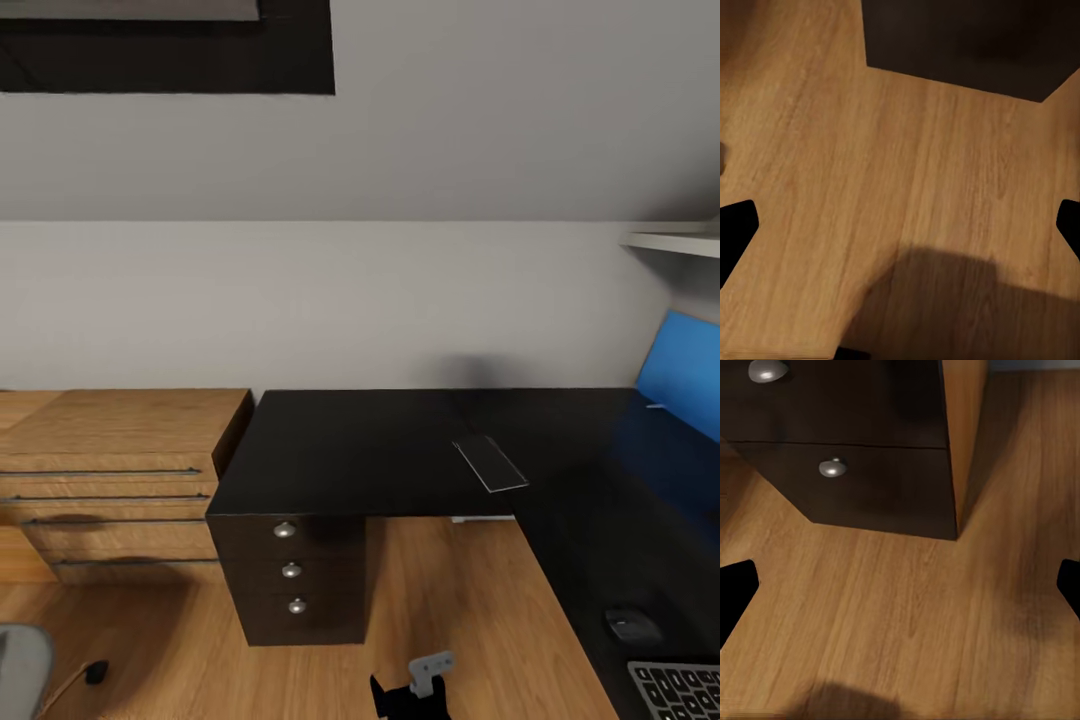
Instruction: In the bedroom, organize the workspace by keeping the computer under the desk, ensuring the monitor is on the desk, placing the keyboard on the desk next to the monitor, placing the mouse on the desk next to the keyboard, moving the folder from the swivel chair onto the desk next to the mouse, stacking the notebook on top of the folder with the pen on top of the notebook, and positioning the swivel chair next to the desk.
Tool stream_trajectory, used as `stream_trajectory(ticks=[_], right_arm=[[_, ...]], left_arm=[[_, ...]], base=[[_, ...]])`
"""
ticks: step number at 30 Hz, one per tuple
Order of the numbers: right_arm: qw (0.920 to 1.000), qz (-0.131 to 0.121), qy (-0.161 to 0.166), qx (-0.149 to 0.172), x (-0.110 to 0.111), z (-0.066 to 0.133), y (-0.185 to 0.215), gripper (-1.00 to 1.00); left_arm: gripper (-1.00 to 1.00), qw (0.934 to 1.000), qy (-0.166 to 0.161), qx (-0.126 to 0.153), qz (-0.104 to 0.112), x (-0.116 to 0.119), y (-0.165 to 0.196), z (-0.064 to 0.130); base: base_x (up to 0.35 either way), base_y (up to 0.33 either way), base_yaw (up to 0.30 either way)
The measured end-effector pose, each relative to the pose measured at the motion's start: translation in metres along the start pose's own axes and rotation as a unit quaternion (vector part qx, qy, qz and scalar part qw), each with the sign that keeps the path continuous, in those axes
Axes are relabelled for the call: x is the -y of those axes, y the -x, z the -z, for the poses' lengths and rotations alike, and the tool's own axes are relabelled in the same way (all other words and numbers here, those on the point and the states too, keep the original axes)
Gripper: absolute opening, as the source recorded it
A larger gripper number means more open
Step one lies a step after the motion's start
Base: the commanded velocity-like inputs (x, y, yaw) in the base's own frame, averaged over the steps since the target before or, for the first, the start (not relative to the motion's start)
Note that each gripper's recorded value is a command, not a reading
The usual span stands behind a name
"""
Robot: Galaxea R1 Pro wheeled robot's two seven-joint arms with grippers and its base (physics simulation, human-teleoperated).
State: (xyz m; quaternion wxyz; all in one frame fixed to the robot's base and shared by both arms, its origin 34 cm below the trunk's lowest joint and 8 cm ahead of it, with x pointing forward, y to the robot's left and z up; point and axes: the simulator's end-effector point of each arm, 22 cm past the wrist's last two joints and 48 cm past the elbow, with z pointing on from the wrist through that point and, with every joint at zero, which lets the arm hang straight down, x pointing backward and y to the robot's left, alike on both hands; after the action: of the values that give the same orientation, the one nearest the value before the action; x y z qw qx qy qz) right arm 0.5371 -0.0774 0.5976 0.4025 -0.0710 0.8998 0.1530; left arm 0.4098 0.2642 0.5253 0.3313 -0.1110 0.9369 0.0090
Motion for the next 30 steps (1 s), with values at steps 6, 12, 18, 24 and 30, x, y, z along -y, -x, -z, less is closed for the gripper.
stream_trajectory(ticks=[6,12,18,24,30], right_arm=[[1.0,-0.004,-0.007,-0.002,0.003,0.001,-0.002,1.0],[0.9996,-0.004,-0.028,-0.002,0.012,0.001,-0.002,1.0],[0.9995,-0.004,-0.033,-0.002,0.014,0.001,-0.002,1.0],[0.9995,-0.002,-0.033,-0.003,0.014,0.001,-0.003,1.0],[0.9994,-0.003,-0.033,-0.004,0.015,0.001,-0.004,1.0]], left_arm=[[1.0,1.0,0.002,-0.008,-0.003,-0.003,-0.006,0.001],[1.0,0.9999,0.006,-0.014,-0.005,-0.007,-0.01,0.002],[1.0,0.9999,0.005,-0.015,-0.005,-0.006,-0.01,0.002],[1.0,0.9998,0.007,-0.016,-0.005,-0.006,-0.011,0.002],[1.0,0.9998,0.007,-0.017,-0.005,-0.007,-0.012,0.002]], base=[[0.0,0.0,0.272],[0.0,0.0,0.278],[0.0,0.0,0.279],[0.0,0.0,0.279],[0.0,0.0,0.264]])
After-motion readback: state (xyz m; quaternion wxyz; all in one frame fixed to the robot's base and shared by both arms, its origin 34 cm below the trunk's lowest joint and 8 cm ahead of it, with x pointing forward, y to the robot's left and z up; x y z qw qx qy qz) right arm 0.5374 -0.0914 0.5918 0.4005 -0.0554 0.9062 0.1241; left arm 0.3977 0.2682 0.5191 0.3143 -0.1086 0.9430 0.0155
